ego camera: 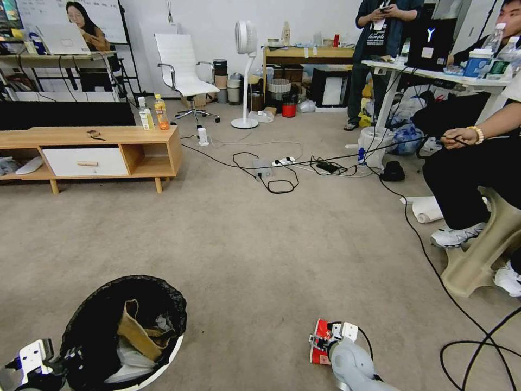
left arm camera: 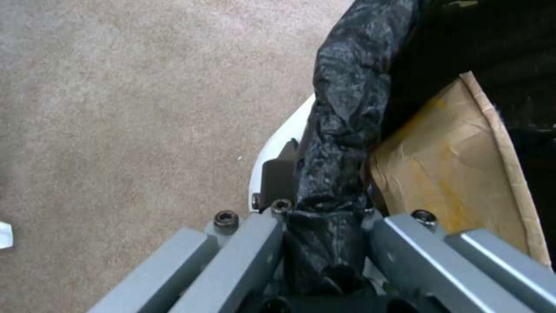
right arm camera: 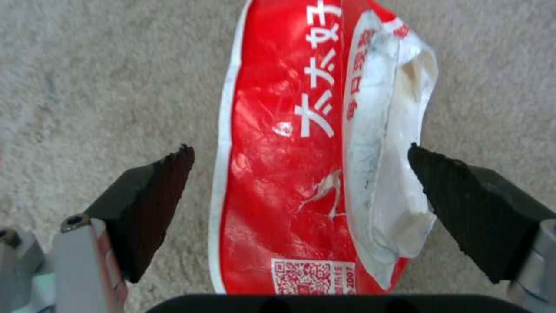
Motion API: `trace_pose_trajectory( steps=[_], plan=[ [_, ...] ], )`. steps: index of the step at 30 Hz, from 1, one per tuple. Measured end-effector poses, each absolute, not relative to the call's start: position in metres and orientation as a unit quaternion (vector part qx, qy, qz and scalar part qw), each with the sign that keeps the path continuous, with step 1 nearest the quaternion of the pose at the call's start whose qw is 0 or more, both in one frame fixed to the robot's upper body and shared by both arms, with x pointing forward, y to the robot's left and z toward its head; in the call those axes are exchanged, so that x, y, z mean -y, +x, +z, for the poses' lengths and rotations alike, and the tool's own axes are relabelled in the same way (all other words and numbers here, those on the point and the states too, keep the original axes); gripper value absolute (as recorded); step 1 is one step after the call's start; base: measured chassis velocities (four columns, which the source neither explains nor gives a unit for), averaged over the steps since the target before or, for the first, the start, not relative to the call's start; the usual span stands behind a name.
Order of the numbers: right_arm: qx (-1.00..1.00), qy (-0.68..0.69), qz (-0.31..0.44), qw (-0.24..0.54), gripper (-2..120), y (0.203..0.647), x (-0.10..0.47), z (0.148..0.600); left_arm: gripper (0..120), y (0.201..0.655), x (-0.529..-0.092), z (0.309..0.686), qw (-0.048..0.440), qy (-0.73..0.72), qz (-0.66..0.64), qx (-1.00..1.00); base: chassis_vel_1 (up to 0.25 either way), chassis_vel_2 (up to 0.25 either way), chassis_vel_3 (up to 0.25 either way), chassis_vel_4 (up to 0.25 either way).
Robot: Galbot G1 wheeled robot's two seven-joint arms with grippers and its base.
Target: Pick up the trash bin and place the garbage on the floor into it.
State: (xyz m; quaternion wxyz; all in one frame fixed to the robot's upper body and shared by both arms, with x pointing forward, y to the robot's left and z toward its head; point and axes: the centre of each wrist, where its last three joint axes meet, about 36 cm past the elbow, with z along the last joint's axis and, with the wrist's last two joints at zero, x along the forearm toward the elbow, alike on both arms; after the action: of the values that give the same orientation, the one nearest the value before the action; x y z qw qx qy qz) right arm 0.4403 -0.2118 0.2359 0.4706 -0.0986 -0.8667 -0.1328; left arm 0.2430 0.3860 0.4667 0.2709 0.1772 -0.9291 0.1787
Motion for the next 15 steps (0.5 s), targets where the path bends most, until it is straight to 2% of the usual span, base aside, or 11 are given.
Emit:
trace_pose_trajectory(
  steps=[5, 7, 11, 12, 13, 15],
  plan=[
    [0.867, -0.1, -0.13, 0.471, 92, 0.44, 0.212, 0.23, 1, 0.243, -0.386, 0.466, 0.271, 0.178, 0.179, 0.929, 0.0, 0.0, 0.0, 0.0],
    [0.866, -0.101, -0.128, 0.473, 84, 0.439, 0.213, 0.227, 1, 0.243, -0.386, 0.466, 0.27, 0.178, 0.179, 0.929, 0.0, 0.0, 0.0, 0.0],
    [0.866, -0.101, -0.127, 0.473, 82, 0.439, 0.213, 0.226, 1, 0.243, -0.386, 0.466, 0.27, 0.179, 0.179, 0.929, 0.0, 0.0, 0.0, 0.0],
    [0.866, -0.102, -0.127, 0.474, 69, 0.438, 0.214, 0.222, 1, 0.243, -0.386, 0.465, 0.271, 0.179, 0.179, 0.929, 0.0, 0.0, 0.0, 0.0],
    [0.865, -0.103, -0.126, 0.475, 61, 0.437, 0.214, 0.22, 1, 0.243, -0.386, 0.465, 0.271, 0.179, 0.179, 0.929, 0.0, 0.0, 0.0, 0.0],
    [0.865, -0.104, -0.125, 0.476, 56, 0.437, 0.214, 0.219, 1, 0.243, -0.386, 0.465, 0.271, 0.179, 0.179, 0.929, 0.0, 0.0, 0.0, 0.0]
  ],
)
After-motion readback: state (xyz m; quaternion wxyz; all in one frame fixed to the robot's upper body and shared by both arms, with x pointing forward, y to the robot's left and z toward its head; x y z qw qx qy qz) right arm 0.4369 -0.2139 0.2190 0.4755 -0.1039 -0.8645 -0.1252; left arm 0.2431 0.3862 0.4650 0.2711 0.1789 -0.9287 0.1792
